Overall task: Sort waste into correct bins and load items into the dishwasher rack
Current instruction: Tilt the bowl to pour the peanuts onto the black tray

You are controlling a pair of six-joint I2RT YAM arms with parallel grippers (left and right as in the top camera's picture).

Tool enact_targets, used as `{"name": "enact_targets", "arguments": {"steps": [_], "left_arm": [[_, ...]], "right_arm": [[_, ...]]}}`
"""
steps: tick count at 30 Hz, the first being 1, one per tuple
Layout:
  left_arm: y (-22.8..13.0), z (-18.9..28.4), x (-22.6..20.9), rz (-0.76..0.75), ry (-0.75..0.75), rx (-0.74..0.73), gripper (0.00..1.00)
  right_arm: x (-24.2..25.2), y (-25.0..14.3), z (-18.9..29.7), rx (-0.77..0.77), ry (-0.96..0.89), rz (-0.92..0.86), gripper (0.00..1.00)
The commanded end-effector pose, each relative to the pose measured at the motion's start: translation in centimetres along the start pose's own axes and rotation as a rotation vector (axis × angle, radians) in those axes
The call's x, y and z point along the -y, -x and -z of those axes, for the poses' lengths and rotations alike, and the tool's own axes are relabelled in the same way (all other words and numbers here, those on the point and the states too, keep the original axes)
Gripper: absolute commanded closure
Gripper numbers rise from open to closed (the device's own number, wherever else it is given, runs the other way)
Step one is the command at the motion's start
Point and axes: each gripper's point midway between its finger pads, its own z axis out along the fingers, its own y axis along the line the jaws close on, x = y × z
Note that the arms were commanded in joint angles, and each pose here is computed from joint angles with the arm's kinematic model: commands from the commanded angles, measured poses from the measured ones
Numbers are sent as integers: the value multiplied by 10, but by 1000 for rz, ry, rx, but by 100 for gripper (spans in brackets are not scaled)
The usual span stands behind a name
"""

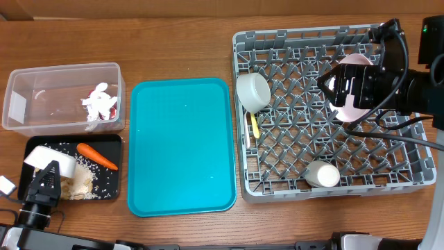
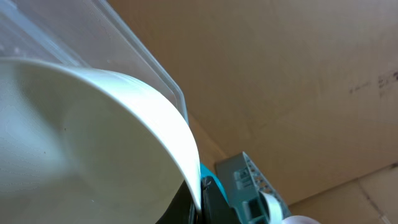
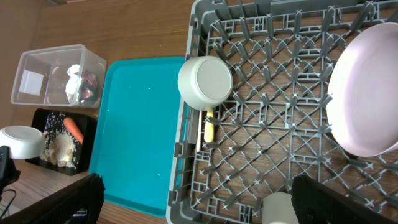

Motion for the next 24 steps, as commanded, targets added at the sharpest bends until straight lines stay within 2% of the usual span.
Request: {"name": "enact_targets", "arguments": {"steps": [1,5,8,10,12,14,17,21,24], "left_arm": [[-1,-3,7,1,-46,-6,96],[-8,-13,9,-108,-58,-43,96],[-11,-17,14,-72,-86,-59,96],[-15,-20,-3,-125,14,-91,96],[-15,-22,-4,-43,21,-97,96],[-17,-25,-1,-125,1,-106,96],[-16,-27,19,-74,-115,-99,96],[-16,-31,22,40,-120,-120,96],[-17,-36,27,49,-134,-142,96]], "right_arm": [[-2,1,2,9,0,8,0],[-2,1,2,10,0,8,0],[-2,1,2,9,0,8,0],[-2,1,2,9,0,8,0],[-2,1,2,9,0,8,0],[-2,1,2,10,0,8,0],[-2,1,2,9,0,8,0],[-2,1,2,9,0,8,0],[-2,1,2,10,0,8,0]]}}
